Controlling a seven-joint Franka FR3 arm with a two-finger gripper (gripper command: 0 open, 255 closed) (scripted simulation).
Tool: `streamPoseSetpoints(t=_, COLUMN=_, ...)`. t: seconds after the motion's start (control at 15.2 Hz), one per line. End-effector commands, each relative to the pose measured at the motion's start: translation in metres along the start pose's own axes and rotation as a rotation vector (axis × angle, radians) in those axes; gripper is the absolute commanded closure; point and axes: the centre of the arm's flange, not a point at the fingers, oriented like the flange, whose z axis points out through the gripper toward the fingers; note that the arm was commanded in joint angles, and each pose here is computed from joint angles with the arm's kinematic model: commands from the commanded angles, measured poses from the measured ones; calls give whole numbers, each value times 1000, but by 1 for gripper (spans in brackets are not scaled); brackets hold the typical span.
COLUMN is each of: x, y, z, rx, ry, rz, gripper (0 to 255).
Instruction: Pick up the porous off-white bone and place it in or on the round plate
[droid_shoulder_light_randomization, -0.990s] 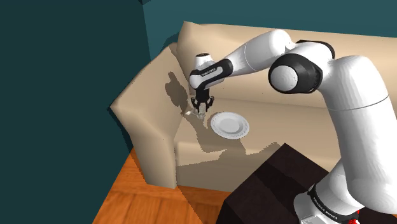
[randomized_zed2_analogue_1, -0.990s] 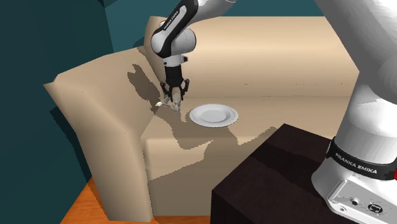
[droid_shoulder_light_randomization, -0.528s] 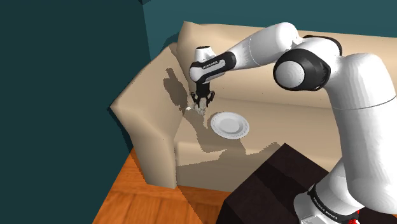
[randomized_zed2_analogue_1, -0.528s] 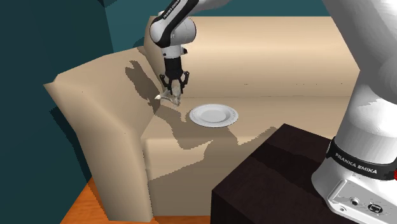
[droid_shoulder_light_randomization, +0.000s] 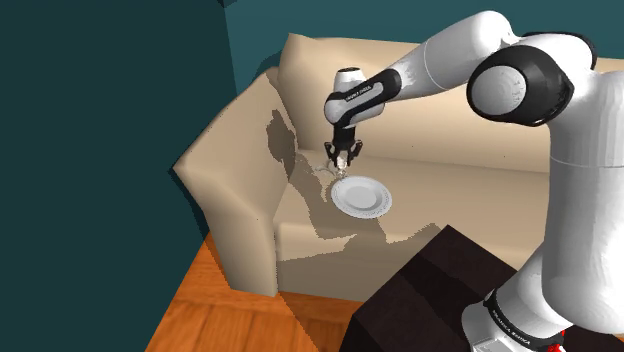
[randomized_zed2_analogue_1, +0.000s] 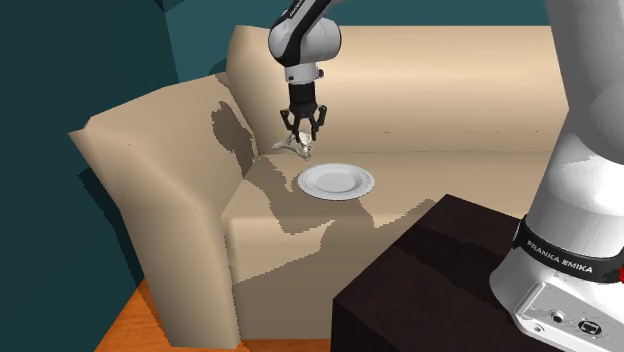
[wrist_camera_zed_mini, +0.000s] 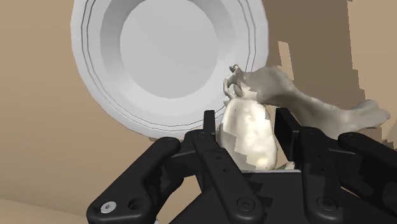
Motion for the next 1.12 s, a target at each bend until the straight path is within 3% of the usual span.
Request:
streamPoseSetpoints(t=0.0, x=-8, y=28, z=1, rx=0, ry=0, rz=-1, gripper=255)
streamPoseSetpoints(t=0.46, x=-24, y=118, z=-5, rx=0, ry=0, rz=-1, gripper=255)
streamPoseSetpoints(t=1.06, x=-22, y=115, z=43, rx=0, ry=0, rz=-1, gripper=255)
